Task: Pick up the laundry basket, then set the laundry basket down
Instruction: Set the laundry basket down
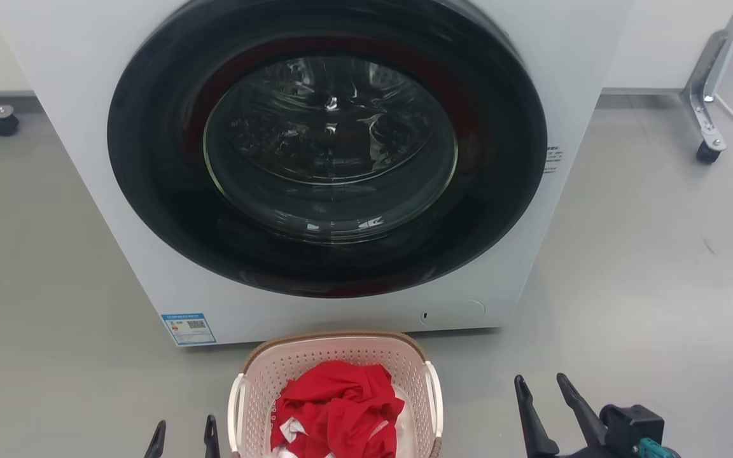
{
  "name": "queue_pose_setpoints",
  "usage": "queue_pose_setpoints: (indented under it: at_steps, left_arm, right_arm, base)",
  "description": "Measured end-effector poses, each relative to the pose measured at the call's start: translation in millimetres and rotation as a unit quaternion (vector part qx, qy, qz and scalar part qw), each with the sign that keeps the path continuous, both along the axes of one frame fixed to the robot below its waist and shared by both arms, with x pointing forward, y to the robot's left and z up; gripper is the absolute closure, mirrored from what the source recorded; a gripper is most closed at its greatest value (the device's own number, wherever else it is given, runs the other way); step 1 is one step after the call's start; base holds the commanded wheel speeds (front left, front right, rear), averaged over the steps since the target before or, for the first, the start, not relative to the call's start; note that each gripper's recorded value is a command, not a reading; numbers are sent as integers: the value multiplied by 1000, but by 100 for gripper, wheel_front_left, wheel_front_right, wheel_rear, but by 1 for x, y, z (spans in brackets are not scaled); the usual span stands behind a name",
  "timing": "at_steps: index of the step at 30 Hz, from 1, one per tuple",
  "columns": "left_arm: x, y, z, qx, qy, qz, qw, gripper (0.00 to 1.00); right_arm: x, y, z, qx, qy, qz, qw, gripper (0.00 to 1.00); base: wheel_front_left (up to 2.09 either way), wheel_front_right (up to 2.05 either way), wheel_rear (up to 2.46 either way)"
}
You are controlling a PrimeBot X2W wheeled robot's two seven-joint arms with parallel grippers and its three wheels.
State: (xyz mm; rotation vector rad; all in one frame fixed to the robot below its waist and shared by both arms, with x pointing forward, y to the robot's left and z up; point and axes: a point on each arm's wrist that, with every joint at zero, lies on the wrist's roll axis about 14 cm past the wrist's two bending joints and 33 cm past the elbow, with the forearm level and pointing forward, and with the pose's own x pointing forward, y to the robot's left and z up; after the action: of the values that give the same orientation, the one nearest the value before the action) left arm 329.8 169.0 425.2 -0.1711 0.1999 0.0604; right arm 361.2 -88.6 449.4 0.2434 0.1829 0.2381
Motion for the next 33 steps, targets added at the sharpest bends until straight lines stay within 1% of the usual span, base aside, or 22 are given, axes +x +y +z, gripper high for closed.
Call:
queue_pose_setpoints:
  at_steps: [6,13,16,33]
  left_arm:
    - [-14,6,10,14,-18,8,1000,0]
    - [-12,0,31,26,-52,-1,998,0]
    - [-14,-2,32,26,-55,-3,998,0]
    - [-12,-7,51,32,-85,-8,996,0]
  right_arm:
    - [-12,-4,12,-1,-25,-14,1000,0]
    - [-18,-12,26,-4,-53,-33,998,0]
    - [-17,-14,33,-4,-66,-38,997,0]
    - [-18,-18,45,-12,-88,-52,995,0]
  base:
    - [0,0,0]
    - [0,0,0]
    - [0,0,0]
    - [0,0,0]
